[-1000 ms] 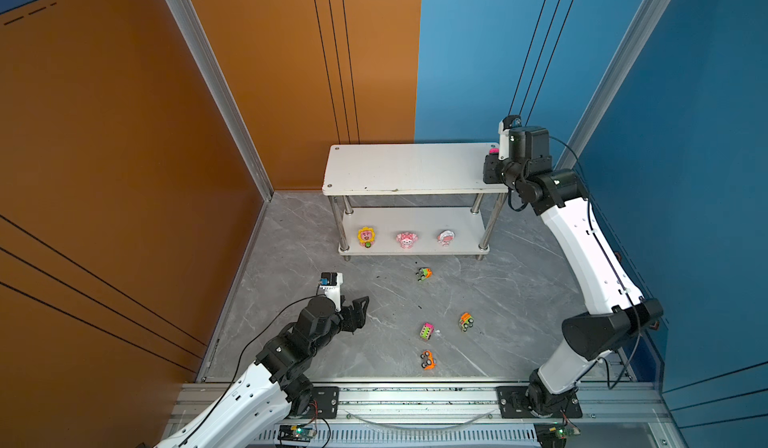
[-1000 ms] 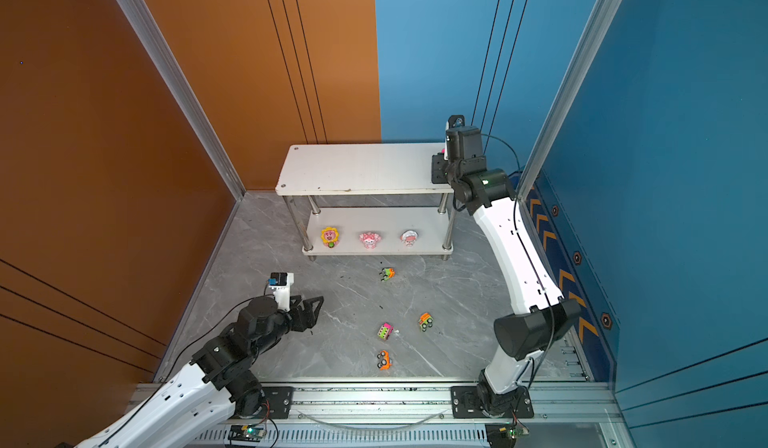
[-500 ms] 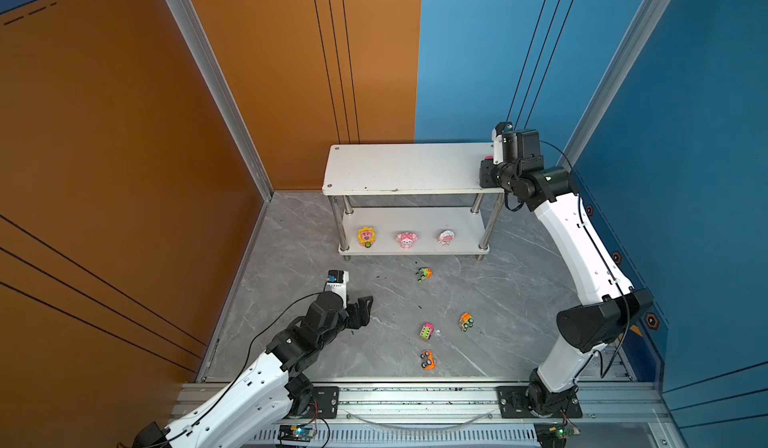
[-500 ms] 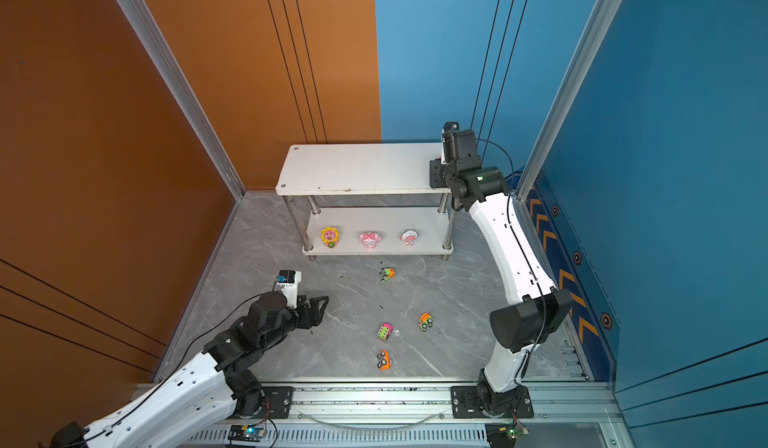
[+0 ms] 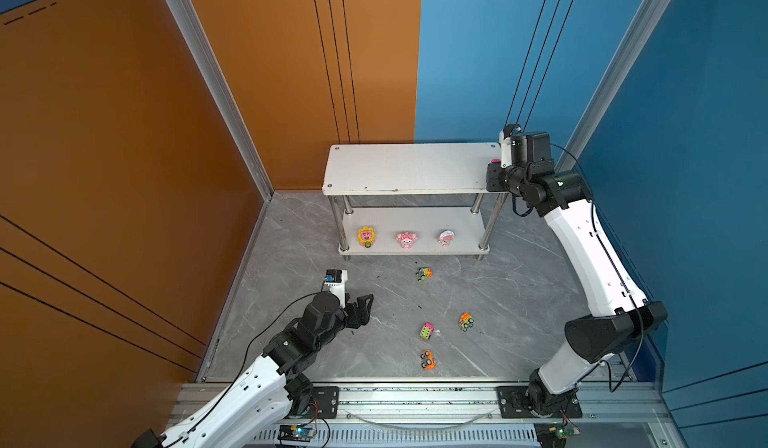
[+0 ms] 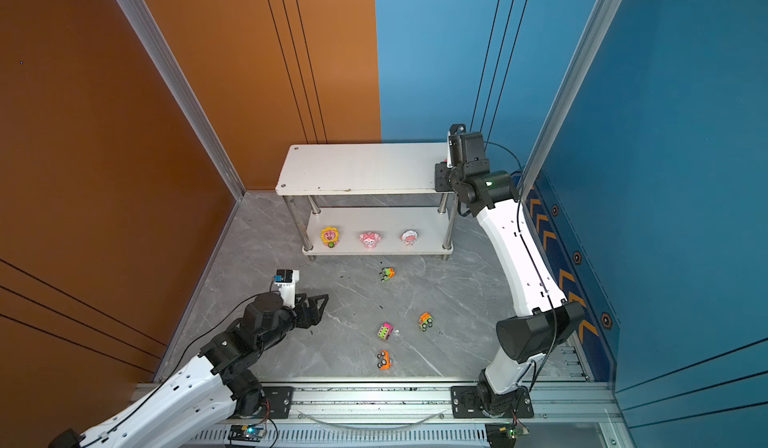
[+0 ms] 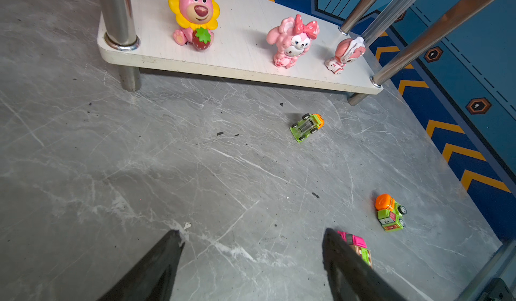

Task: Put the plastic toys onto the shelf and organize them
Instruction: 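Lower the car onto the top shelf and open the right gripper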

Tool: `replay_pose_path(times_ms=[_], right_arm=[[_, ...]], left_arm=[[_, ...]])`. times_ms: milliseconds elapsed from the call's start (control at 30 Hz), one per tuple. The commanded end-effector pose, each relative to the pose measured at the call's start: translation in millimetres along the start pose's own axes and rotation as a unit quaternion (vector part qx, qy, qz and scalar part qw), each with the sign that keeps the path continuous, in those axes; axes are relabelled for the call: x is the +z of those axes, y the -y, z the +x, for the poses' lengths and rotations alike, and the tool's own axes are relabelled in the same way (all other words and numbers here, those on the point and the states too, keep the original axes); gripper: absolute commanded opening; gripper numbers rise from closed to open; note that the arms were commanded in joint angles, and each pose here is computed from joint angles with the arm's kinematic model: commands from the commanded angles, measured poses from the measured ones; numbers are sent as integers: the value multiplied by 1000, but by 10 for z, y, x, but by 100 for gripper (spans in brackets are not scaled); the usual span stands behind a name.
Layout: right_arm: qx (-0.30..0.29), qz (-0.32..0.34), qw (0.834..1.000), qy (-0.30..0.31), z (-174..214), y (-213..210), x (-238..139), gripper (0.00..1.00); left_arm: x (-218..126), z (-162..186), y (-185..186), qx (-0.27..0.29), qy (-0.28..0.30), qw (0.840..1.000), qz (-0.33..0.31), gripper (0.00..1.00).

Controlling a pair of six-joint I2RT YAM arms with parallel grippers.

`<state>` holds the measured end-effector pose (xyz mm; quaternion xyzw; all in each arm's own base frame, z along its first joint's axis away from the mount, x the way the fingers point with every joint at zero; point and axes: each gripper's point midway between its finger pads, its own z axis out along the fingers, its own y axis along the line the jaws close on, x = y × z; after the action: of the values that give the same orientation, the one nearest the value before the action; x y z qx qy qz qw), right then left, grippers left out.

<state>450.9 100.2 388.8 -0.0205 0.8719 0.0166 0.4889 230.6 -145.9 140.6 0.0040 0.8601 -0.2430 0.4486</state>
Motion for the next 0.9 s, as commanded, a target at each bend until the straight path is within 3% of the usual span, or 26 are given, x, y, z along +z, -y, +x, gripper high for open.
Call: replay_pose_path(times_ms=[0, 533, 867], right_arm=[[7, 7, 1000, -21, 106, 45, 88, 22], [16, -5, 1000, -20, 131, 10, 98, 61], [13, 22, 999, 20, -3, 123, -332, 71]], left_arm=[[-17, 11, -20, -8, -4, 1000, -2, 81], [-2, 36, -50, -8, -4, 1000, -7, 84], [-8, 31, -41, -7, -2, 1000, -3, 85]])
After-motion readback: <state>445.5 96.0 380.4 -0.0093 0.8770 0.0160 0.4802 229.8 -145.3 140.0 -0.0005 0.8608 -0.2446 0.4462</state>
